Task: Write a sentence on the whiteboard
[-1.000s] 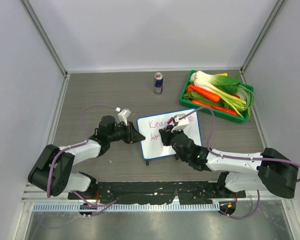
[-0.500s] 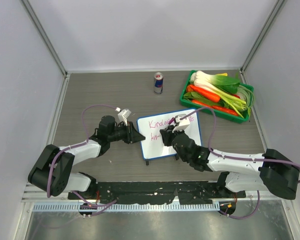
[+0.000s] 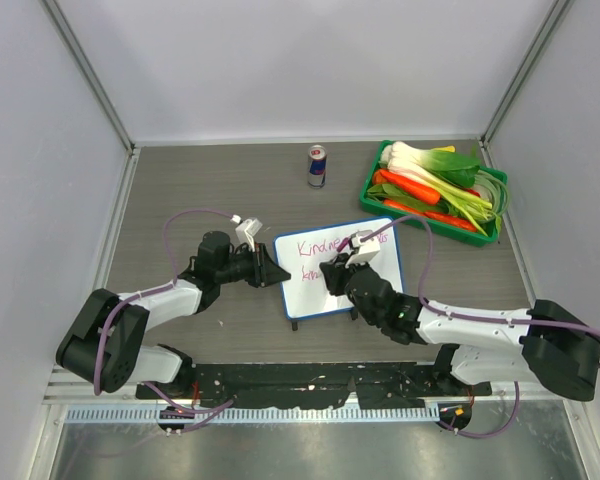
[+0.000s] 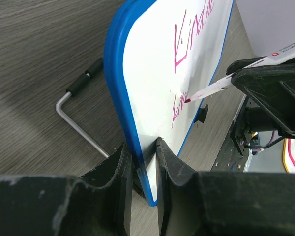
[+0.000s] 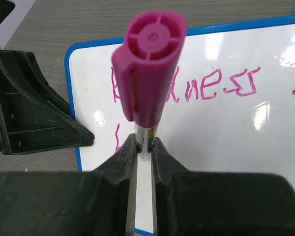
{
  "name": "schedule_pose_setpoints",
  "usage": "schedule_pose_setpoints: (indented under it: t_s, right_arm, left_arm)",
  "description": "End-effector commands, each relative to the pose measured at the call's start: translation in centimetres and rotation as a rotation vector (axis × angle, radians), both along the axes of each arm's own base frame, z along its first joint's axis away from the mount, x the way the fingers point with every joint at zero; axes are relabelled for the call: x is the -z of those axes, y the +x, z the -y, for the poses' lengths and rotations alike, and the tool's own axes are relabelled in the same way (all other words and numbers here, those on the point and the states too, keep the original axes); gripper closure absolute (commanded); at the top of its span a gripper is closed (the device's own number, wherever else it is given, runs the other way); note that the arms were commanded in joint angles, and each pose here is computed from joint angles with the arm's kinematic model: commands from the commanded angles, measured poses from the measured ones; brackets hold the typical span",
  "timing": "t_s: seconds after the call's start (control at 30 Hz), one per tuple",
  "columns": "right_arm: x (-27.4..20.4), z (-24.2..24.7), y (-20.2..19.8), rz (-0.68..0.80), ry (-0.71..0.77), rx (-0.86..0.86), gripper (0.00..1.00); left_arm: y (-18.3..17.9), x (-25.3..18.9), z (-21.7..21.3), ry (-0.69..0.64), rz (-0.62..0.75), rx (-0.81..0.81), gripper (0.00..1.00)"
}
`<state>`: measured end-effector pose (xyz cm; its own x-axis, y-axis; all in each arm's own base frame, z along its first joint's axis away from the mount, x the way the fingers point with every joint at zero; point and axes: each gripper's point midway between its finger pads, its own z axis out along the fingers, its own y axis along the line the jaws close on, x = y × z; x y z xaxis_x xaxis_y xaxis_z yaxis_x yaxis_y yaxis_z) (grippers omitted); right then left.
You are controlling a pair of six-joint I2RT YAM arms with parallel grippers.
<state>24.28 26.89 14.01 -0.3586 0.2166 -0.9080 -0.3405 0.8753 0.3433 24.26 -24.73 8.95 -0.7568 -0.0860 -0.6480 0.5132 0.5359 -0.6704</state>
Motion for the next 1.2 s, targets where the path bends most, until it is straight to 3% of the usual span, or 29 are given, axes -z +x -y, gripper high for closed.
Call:
schedule_pose_setpoints:
  t_s: [0.0, 0.3, 1.17]
  right_arm:
    - [-1.9, 0.3, 0.4, 0.031, 0.039, 0.021, 0.99]
    - [-4.6, 0.1, 1.1, 0.076, 0.083, 0.042, 0.99]
    - [-2.1, 0.3, 1.6, 0.036, 0.026, 0.052, 0.99]
  left_arm:
    - [-0.3, 3.3, -1.2, 0.117, -0.043, -0.028, 1.0]
    - [-0.2, 3.4, -1.2, 0.117, -0.044, -0.029, 1.0]
    - [-0.2, 3.4, -1.2, 0.117, -0.046, -0.028, 1.0]
